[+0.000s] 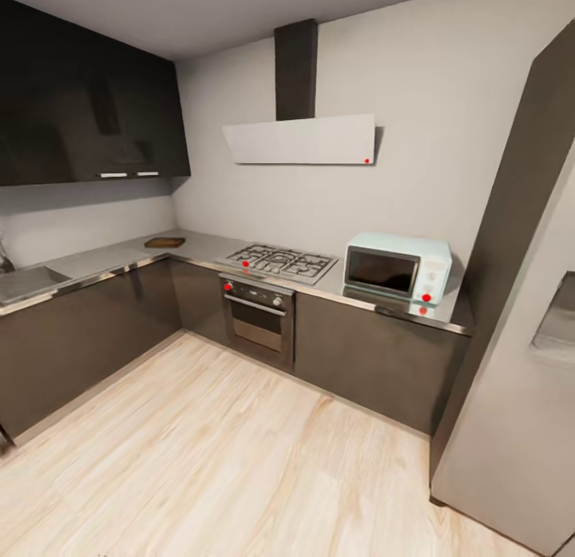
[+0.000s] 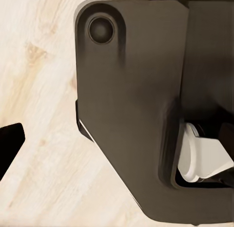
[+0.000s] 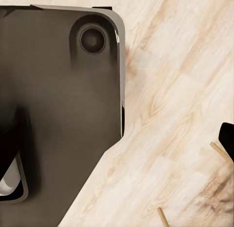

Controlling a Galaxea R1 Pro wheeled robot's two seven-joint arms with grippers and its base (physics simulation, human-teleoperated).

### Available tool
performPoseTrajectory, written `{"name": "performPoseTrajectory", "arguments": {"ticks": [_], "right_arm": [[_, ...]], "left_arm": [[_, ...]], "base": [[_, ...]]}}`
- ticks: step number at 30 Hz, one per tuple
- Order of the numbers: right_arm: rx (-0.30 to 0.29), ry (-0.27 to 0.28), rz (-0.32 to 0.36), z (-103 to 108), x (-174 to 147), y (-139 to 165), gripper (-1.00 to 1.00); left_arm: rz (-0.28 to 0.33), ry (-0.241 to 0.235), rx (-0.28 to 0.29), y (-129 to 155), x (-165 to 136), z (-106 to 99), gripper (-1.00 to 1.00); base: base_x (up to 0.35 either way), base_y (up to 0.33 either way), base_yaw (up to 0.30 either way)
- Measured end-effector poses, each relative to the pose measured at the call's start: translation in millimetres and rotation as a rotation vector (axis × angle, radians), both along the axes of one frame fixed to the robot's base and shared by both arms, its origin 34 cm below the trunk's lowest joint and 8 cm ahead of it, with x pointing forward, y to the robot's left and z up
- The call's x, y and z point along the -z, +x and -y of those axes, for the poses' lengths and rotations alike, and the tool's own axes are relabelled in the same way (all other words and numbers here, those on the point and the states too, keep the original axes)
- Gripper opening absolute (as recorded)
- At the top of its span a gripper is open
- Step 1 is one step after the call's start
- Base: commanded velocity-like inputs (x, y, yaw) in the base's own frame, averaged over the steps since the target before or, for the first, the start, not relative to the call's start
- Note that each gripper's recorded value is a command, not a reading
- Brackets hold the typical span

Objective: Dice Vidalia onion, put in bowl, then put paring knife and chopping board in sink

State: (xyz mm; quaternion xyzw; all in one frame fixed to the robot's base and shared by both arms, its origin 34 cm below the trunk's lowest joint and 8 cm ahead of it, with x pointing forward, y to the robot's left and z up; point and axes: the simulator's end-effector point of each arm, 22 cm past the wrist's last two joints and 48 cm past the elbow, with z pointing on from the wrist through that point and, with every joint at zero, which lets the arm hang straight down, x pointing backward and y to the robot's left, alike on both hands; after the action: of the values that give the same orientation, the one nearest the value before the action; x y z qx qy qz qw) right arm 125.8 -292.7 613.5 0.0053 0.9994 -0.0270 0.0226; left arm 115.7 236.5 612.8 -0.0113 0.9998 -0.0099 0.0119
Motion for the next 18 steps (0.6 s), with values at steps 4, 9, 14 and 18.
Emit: {"name": "performPoseTrajectory", "arguments": {"ticks": [4,9,14,18], "right_arm": [[0.000,0.000,0.000,0.0,-2.6,-1.7,1.00],[0.000,0.000,0.000,0.0,-3.9,-2.6,1.00],[0.000,0.000,0.000,0.0,-3.9,-2.6,1.00],[0.000,0.000,0.000,0.0,-3.9,-2.6,1.00]], "left_arm": [[0.000,0.000,0.000,-1.7,-2.6,0.1,1.00],[0.000,0.000,0.000,-2.6,-3.9,0.1,1.00],[0.000,-0.001,0.001,-2.6,-3.9,0.5,1.00],[0.000,-0.001,0.002,-2.6,-3.9,0.8,1.00]], "base": [[0.000,0.000,0.295],[0.000,0.000,0.295],[0.000,0.000,0.295],[0.000,0.000,0.295]]}}
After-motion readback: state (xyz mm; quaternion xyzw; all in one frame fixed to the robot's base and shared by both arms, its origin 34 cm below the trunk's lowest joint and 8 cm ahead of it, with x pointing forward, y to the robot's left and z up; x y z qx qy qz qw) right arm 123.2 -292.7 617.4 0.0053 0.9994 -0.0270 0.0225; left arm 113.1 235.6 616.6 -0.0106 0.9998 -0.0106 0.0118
